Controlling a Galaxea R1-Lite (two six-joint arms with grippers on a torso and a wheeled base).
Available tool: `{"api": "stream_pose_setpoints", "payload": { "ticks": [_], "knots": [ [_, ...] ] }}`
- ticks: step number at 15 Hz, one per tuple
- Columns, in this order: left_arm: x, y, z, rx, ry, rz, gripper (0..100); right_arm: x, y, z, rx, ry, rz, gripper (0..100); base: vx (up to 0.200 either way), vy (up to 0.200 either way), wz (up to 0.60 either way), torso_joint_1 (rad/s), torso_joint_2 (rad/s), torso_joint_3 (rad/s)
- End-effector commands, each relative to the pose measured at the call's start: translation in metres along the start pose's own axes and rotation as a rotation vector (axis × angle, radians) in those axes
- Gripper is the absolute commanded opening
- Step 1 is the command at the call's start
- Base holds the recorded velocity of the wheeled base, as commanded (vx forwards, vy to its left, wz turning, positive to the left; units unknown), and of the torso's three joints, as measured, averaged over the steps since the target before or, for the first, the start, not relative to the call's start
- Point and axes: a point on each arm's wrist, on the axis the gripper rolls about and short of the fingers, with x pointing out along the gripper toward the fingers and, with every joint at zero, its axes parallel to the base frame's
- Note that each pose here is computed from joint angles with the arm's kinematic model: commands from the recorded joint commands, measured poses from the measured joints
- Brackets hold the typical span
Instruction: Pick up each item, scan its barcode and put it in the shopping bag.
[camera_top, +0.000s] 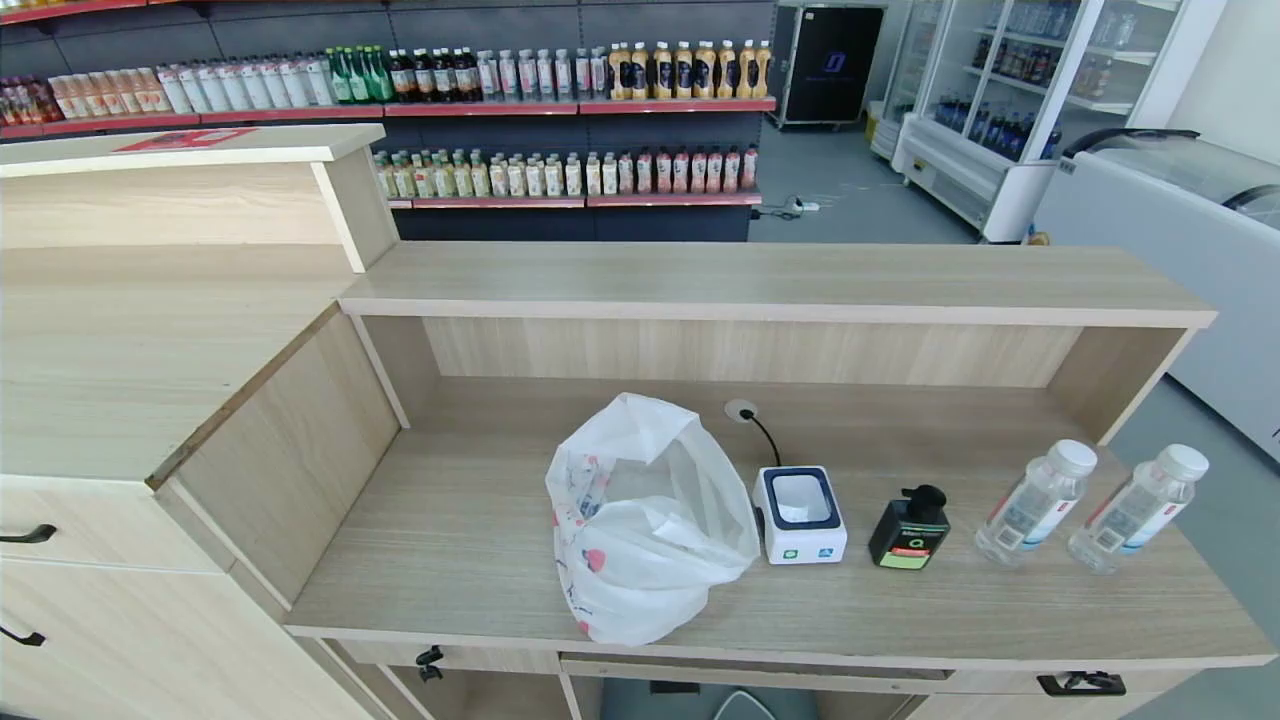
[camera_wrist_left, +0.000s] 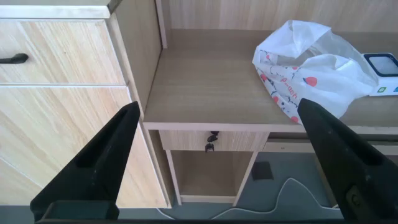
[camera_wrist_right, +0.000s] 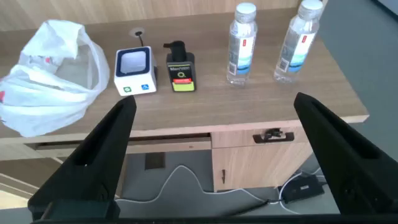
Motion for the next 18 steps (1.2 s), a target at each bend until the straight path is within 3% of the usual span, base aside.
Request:
{"api": "stream_pose_setpoints", "payload": {
  "ticks": [1, 4, 5, 7, 8, 9, 11, 15, 18],
  "knots": [
    [0.000, 0.000, 0.000, 0.000, 0.001, -0.001, 100, 0.021, 0.002, 0.073, -0.003, 0.037, 0.104, 100, 0.000, 0.000, 0.00, 0.000, 0.00, 0.000],
    [0.000, 0.000, 0.000, 0.000, 0.001, -0.001, 100, 0.079, 0.007, 0.102, 0.073, 0.138, 0.109, 100, 0.000, 0.000, 0.00, 0.000, 0.00, 0.000],
    [0.000, 0.000, 0.000, 0.000, 0.001, -0.001, 100, 0.136, 0.007, 0.104, 0.075, 0.146, 0.088, 100, 0.000, 0.000, 0.00, 0.000, 0.00, 0.000],
    [0.000, 0.000, 0.000, 0.000, 0.001, -0.001, 100, 0.202, -0.006, 0.094, 0.017, 0.113, 0.079, 100, 0.000, 0.000, 0.00, 0.000, 0.00, 0.000],
    [0.000, 0.000, 0.000, 0.000, 0.001, -0.001, 100, 0.223, -0.017, 0.082, -0.072, 0.107, 0.105, 100, 0.000, 0.000, 0.00, 0.000, 0.00, 0.000],
    [0.000, 0.000, 0.000, 0.000, 0.001, -0.001, 100, 0.228, -0.026, 0.065, -0.137, 0.134, 0.147, 100, 0.000, 0.000, 0.00, 0.000, 0.00, 0.000],
    [0.000, 0.000, 0.000, 0.000, 0.001, -0.001, 100, 0.223, -0.036, 0.041, -0.143, 0.223, 0.185, 100, 0.000, 0.000, 0.00, 0.000, 0.00, 0.000],
    [0.000, 0.000, 0.000, 0.000, 0.001, -0.001, 100, 0.221, -0.053, 0.017, -0.114, 0.393, 0.143, 100, 0.000, 0.000, 0.00, 0.000, 0.00, 0.000],
    [0.000, 0.000, 0.000, 0.000, 0.001, -0.001, 100, 0.223, -0.062, 0.002, -0.143, 0.462, 0.216, 100, 0.000, 0.000, 0.00, 0.000, 0.00, 0.000]
  ]
}}
